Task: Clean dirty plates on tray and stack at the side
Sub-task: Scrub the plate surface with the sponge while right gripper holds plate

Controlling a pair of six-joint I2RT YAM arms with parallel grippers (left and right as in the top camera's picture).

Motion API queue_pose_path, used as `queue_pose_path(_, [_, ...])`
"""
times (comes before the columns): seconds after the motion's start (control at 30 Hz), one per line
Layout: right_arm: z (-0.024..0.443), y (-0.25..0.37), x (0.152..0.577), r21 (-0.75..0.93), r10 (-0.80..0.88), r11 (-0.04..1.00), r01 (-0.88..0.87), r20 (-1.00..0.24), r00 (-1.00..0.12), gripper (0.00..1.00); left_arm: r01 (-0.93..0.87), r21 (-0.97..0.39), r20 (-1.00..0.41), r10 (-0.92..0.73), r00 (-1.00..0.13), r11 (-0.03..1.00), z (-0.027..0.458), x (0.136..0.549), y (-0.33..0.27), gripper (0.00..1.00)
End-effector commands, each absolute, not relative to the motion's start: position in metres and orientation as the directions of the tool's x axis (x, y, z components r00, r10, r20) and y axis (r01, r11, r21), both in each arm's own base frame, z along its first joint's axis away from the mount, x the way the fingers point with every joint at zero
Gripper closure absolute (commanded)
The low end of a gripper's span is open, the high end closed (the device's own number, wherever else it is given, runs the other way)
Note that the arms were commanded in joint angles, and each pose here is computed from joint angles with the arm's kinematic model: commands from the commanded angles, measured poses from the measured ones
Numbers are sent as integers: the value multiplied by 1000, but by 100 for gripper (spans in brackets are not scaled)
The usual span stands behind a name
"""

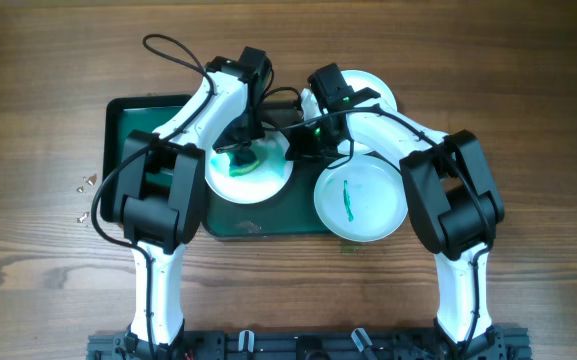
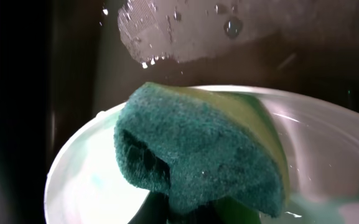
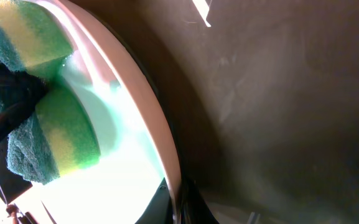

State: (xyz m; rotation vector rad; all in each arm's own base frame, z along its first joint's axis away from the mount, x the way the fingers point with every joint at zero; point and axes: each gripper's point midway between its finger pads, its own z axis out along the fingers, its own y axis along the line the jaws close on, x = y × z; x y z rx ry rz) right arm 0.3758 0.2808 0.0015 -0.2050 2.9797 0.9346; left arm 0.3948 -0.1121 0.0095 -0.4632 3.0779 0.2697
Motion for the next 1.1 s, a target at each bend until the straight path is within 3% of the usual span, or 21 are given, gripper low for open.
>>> queue_pose_path(0.0, [-13,278,367,568,-136,815,-117,-9,-991,96,-123,-15,152,-119,-981,992,-7,368,-140,96])
queue_pose_path(0.1, [-13,278,367,568,-136,815,-117,-9,-991,96,24,-137,216,53,-975,990,-6,351,-154,96])
queue_pose_path(0.27, [-13,277,368,568,-136,815,-117,-10,-991,96,226,-205,241,273,-931,952,-2,339,-146,96])
queue_pose_path(0.43, [-13,277,367,568,-135,815,-116,-9,-991,96,277,-199,198,315,-928,940,-4,349,-137,96])
queue_pose_path(0.5, [-13,277,367,568,-136,815,-117,-9,-991,96,242,-139,152,262,-953,960,-8,365,-132,96])
queue_pose_path(0.63, [-14,276,368,559,-132,821,-116,-12,-991,96,-5,62,2,-5,-1000,998,-13,405,-108,96])
queue_pose_path(0.73, [-14,276,368,559,-132,821,-115,-11,-991,96,-349,208,-131,-327,-936,914,-8,414,-78,96])
queue_pose_path(0.8, [-14,276,368,559,-132,821,-114,-9,-991,96,-436,208,-151,-412,-899,875,-7,413,-76,96])
queue_pose_path(0.93, [-14,276,368,559,-132,821,-115,-11,-991,96,-404,137,-61,-399,-915,904,-11,403,-96,96])
queue_pose_path(1.0, [-14,276,368,559,-132,821,-115,-11,-991,96,-187,-48,74,-183,-980,981,-12,391,-134,96])
queue_pose_path(1.07, [-14,276,368,559,-132,821,-115,-11,-991,96,8,-260,125,42,-991,966,-6,379,-168,96])
